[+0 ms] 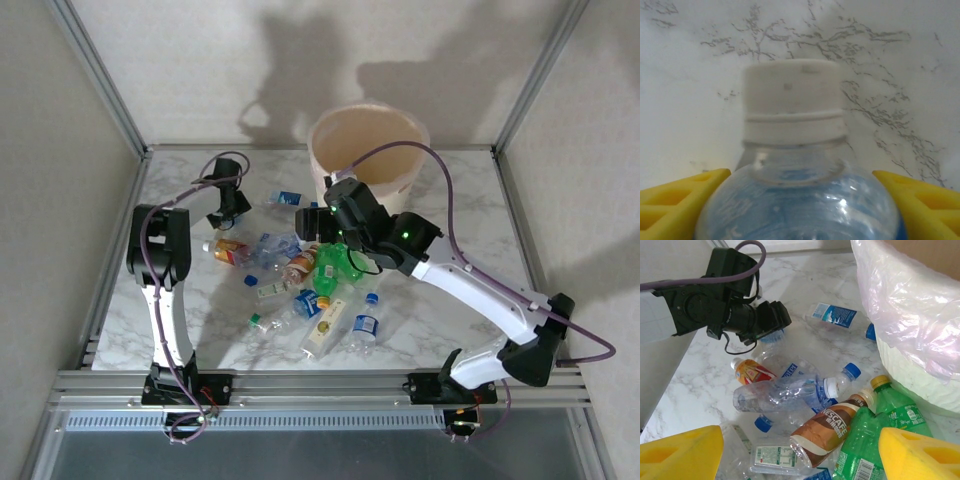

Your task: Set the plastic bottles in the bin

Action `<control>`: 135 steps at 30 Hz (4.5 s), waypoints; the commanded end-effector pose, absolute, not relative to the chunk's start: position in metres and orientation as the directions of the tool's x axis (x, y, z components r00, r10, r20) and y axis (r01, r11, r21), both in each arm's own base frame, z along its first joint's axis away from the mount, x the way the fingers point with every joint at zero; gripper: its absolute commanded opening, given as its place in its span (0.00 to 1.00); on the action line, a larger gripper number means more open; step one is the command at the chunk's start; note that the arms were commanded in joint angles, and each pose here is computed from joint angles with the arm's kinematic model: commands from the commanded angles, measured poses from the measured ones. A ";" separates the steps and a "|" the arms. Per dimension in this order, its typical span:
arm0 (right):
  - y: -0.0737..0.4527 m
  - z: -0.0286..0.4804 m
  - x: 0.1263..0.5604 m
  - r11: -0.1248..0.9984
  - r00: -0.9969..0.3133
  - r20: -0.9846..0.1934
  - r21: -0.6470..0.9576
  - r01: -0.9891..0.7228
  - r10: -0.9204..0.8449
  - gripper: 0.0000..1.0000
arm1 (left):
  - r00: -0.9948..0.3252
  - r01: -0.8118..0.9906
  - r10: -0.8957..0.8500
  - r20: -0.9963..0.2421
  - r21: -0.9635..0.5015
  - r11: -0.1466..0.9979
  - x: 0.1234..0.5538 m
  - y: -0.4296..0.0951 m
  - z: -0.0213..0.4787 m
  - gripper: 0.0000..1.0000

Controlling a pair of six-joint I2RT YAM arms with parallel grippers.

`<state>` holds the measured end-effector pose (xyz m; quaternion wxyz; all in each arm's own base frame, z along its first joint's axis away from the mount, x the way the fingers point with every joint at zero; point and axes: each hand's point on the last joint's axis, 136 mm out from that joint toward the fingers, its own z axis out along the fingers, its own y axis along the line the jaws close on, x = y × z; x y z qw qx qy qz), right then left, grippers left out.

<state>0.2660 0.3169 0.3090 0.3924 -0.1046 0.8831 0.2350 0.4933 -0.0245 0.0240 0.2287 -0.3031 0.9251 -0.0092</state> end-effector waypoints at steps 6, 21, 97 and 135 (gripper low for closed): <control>0.321 0.317 0.271 0.875 -0.654 -0.756 0.318 -0.365 0.002 0.81 | -0.704 -0.559 -0.573 -0.420 -0.169 0.812 0.498 -0.026 0.031 0.62; 0.315 0.325 0.268 0.874 -0.651 -0.759 0.336 -0.351 0.030 0.81 | -0.634 -0.544 -0.597 -0.493 -0.265 0.796 0.505 -0.027 0.095 0.52; 0.135 0.178 0.177 0.963 -0.820 -0.516 0.225 0.148 0.247 0.83 | -0.637 0.229 -0.461 -0.618 -0.723 0.652 0.515 -0.363 0.363 0.60; 0.178 0.094 0.153 0.965 -0.967 -0.221 0.254 0.067 0.125 0.80 | -0.274 0.324 -0.463 -0.843 -0.535 0.780 0.377 -0.238 0.483 0.85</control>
